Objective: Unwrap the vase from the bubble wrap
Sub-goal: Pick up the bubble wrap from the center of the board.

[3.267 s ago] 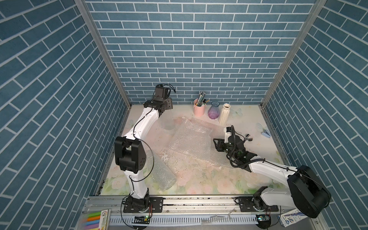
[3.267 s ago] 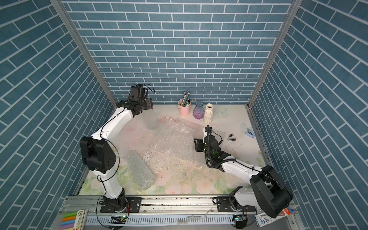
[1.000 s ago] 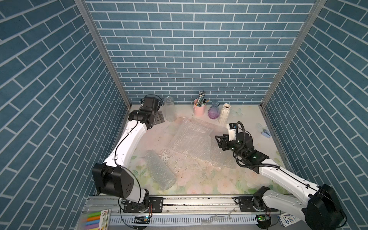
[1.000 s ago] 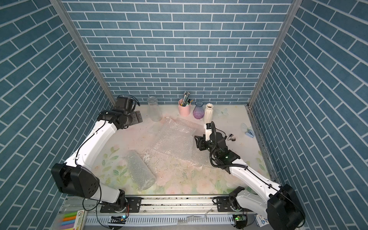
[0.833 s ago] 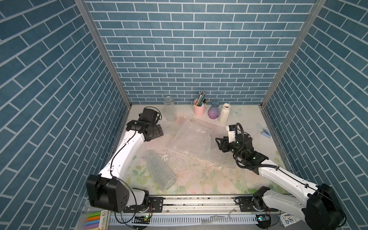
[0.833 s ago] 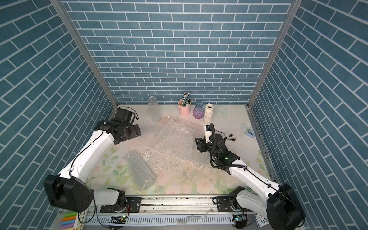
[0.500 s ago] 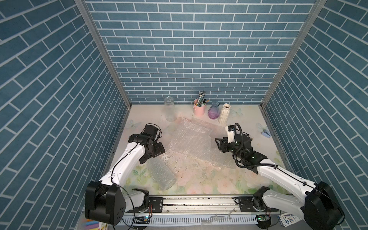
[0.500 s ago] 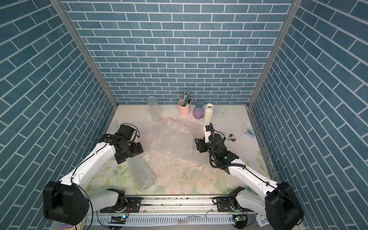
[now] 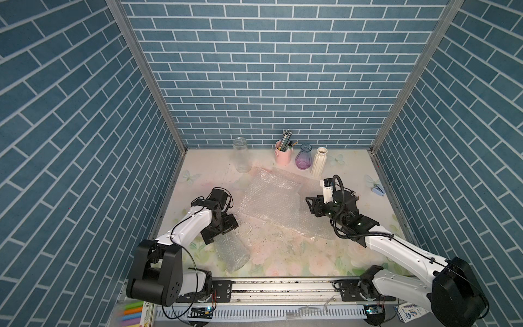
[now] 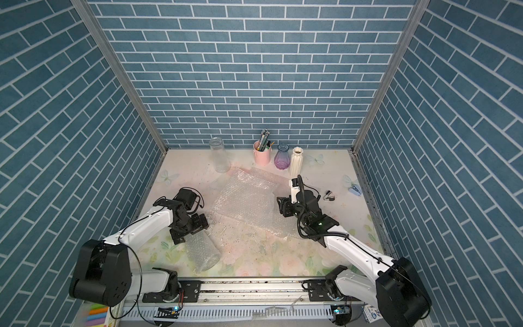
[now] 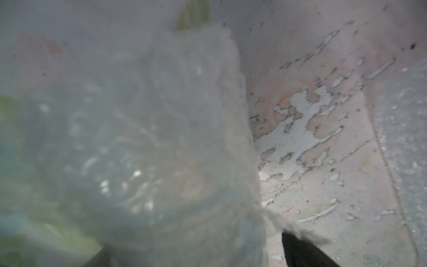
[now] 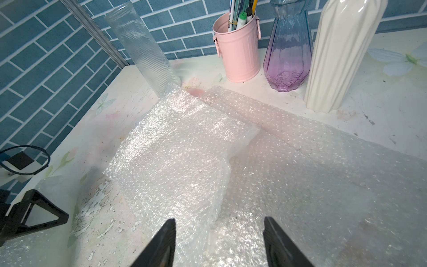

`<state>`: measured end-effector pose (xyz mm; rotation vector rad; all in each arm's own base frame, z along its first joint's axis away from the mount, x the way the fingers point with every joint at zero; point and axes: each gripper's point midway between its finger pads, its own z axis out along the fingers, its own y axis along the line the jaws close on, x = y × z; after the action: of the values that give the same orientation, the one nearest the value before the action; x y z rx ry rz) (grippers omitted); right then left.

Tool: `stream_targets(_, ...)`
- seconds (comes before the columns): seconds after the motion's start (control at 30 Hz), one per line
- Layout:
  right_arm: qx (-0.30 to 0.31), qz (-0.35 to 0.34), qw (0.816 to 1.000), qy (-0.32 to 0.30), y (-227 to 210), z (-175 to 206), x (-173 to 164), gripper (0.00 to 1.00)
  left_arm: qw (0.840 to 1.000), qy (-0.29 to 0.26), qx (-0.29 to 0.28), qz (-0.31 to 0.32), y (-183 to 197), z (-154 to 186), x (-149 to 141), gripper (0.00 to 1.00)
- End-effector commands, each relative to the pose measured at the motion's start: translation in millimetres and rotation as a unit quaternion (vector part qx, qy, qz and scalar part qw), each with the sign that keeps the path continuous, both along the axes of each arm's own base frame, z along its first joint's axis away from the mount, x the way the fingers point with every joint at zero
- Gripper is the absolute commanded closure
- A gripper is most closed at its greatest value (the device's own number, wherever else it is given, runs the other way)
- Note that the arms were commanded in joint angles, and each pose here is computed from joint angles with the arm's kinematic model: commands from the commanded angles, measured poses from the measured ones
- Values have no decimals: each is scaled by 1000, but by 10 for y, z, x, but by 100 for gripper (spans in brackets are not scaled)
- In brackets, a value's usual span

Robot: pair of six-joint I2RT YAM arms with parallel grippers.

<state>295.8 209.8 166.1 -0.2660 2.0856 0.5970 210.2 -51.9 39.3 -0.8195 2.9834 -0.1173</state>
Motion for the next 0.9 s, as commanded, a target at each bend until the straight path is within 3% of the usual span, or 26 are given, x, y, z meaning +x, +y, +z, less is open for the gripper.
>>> stream_targets(0.0, -14, -3, 1000, -7, -23, -27, 38, 39, 1000, 8, -5, 2, -14, -112, 6, 2)
stream_targets(0.1, -16, -5, 1000, -5, -30, -42, 45, 39, 1000, 7, -5, 2, -14, -114, 15, 8)
stream_targets(0.2, -18, -7, 1000, -3, -35, -54, 44, 39, 1000, -10, -7, -1, -20, -14, 59, 23)
stream_targets(0.37, -21, -12, 1000, -3, -54, -47, 51, 40, 998, -53, -9, -27, -31, 332, 161, 40)
stream_targets(0.63, -27, -34, 999, -2, -127, -57, 74, 41, 986, -110, -34, -117, -272, 931, 270, 41)
stream_targets(0.87, -30, -51, 998, 0, -178, -84, 95, 41, 964, -159, -46, -206, -677, 1389, 307, 41)
